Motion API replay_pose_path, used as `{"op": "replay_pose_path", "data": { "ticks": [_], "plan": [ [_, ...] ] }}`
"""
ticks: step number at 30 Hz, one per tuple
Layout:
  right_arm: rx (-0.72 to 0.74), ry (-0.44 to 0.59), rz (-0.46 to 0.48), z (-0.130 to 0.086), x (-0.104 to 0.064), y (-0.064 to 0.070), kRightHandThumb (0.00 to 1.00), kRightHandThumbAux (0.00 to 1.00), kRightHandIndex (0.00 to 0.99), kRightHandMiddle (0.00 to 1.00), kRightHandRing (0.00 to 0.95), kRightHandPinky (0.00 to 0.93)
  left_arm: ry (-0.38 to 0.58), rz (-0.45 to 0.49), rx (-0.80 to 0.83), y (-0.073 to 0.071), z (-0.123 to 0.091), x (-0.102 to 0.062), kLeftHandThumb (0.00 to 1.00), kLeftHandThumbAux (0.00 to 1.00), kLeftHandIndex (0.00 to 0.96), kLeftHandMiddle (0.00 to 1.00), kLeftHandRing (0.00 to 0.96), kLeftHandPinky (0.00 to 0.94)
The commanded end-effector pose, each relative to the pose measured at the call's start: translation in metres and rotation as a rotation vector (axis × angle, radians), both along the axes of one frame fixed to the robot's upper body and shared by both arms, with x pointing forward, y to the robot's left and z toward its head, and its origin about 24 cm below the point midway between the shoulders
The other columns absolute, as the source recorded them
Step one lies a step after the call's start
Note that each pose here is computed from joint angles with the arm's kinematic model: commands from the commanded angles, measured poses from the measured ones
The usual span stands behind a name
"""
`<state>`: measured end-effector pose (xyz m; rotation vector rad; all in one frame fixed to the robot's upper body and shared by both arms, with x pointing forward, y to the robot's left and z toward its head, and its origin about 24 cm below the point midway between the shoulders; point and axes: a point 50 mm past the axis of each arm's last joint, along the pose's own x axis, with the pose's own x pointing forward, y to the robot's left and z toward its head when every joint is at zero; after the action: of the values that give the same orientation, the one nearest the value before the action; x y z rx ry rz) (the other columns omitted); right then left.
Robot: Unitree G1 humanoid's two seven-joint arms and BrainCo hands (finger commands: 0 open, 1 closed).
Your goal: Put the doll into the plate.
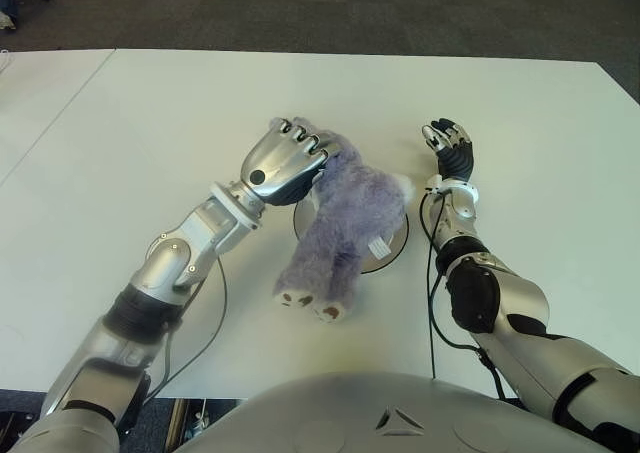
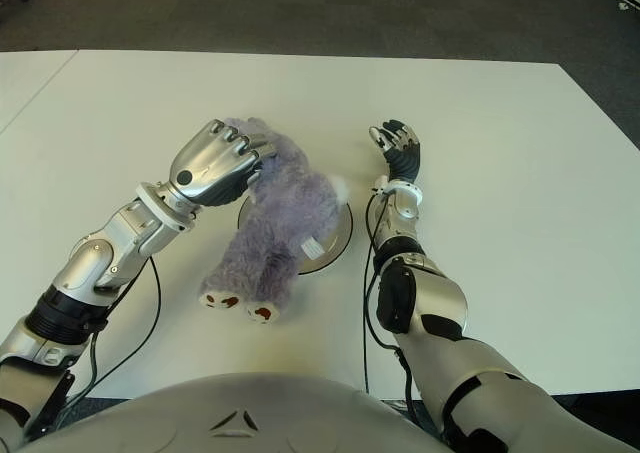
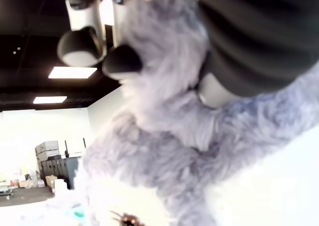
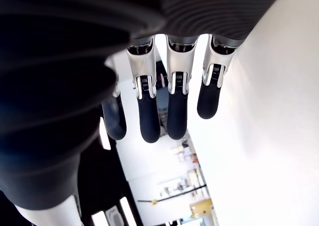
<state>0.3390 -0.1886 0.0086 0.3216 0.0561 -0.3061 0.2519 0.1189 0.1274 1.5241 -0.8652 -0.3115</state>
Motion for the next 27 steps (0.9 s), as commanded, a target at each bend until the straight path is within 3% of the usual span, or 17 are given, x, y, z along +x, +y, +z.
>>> {"op": "replay_pose_path", "data": {
  "ticks": [1, 20, 24, 25, 26, 27],
  "plan": [
    [0.138, 0.358, 0.01, -0.0776, -0.056, 0.0232, 0.08, 0.823, 0.308, 0.299, 0.268, 0.228, 0.046, 0.012, 0.055, 0.0001, -0.011, 0.0012, 0.737, 0.699, 0.44, 0.82, 0.829, 0.856],
    [0.112, 0.368, 0.012, -0.0775, -0.0558, 0.0235, 0.078, 0.814, 0.302, 0.311, 0.281, 0.248, -0.043, -0.012, -0.008, -0.0017, -0.0104, 0.0049, 0.719, 0.698, 0.432, 0.788, 0.813, 0.833],
    [0.106, 0.369, 0.012, -0.0772, -0.0556, 0.0238, 0.091, 0.813, 0.306, 0.315, 0.287, 0.271, -0.065, -0.006, -0.005, -0.0017, -0.009, 0.0055, 0.68, 0.708, 0.413, 0.708, 0.781, 0.802],
    [0.105, 0.367, 0.011, -0.0771, -0.0555, 0.024, 0.093, 0.811, 0.308, 0.315, 0.289, 0.273, -0.071, -0.006, -0.001, -0.0017, -0.0086, 0.0055, 0.331, 0.572, 0.235, 0.544, 0.69, 0.731],
    [0.105, 0.366, 0.011, -0.0769, -0.0554, 0.0243, 0.095, 0.812, 0.308, 0.315, 0.29, 0.274, -0.074, -0.007, 0.002, -0.0013, -0.0082, 0.0055, 0.264, 0.552, 0.204, 0.516, 0.674, 0.719],
    [0.106, 0.365, 0.011, -0.0769, -0.0554, 0.0246, 0.098, 0.813, 0.31, 0.314, 0.291, 0.274, -0.077, -0.007, 0.004, -0.001, -0.008, 0.0055, 0.195, 0.528, 0.136, 0.414, 0.6, 0.669]
  ]
}}
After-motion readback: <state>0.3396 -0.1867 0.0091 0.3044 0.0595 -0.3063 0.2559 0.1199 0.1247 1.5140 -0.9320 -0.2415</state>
